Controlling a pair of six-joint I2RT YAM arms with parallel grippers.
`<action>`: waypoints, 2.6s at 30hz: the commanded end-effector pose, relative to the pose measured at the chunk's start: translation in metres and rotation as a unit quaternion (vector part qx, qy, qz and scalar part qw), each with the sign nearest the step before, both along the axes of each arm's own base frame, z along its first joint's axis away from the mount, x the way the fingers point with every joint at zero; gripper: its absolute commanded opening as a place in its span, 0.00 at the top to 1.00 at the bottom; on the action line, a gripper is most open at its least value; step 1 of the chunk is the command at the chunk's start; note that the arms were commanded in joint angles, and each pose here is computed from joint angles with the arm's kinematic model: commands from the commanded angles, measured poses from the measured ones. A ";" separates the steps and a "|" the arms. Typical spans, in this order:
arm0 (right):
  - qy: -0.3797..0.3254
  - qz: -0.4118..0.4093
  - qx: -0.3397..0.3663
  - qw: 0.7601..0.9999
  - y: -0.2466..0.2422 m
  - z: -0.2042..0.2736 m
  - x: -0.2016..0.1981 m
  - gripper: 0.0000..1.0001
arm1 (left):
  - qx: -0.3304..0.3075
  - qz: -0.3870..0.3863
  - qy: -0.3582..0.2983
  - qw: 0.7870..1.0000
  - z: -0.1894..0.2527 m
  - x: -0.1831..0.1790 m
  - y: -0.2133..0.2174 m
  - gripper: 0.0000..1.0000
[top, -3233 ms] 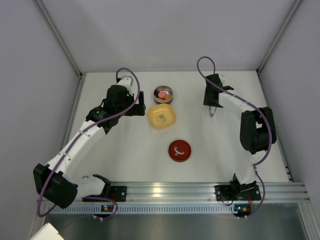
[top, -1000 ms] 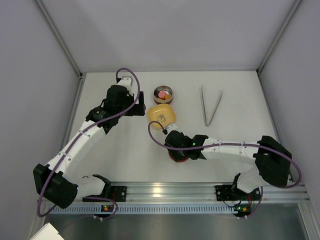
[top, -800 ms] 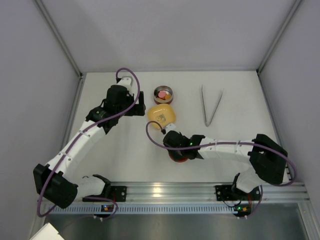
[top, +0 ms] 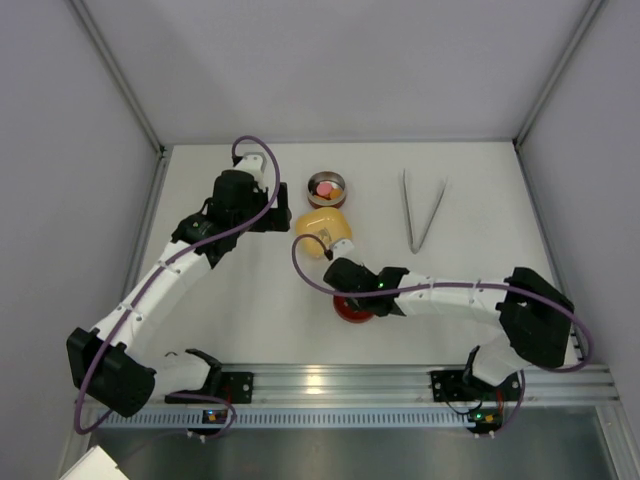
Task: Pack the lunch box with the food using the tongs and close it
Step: Pick up the box lid from the center of the board, then close the box lid on the packing box.
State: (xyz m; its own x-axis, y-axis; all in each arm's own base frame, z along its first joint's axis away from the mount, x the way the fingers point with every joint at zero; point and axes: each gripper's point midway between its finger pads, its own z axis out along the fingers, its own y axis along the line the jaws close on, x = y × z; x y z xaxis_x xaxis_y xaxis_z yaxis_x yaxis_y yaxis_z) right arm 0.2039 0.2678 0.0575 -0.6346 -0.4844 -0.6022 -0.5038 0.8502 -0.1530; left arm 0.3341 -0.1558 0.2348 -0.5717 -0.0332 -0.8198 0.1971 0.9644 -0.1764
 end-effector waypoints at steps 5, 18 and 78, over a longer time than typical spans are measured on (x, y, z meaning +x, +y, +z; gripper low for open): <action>-0.055 -0.055 0.056 0.995 -0.002 0.073 0.021 1.00 | -0.005 0.003 -0.006 1.000 0.003 0.001 0.000 0.01; -0.081 -0.135 0.088 0.984 -0.020 0.134 0.120 1.00 | -0.004 0.007 -0.010 1.000 0.005 0.001 0.002 0.01; -0.057 -0.164 0.250 0.953 0.062 0.090 0.360 1.00 | 0.003 0.011 -0.010 1.000 0.004 0.002 0.005 0.01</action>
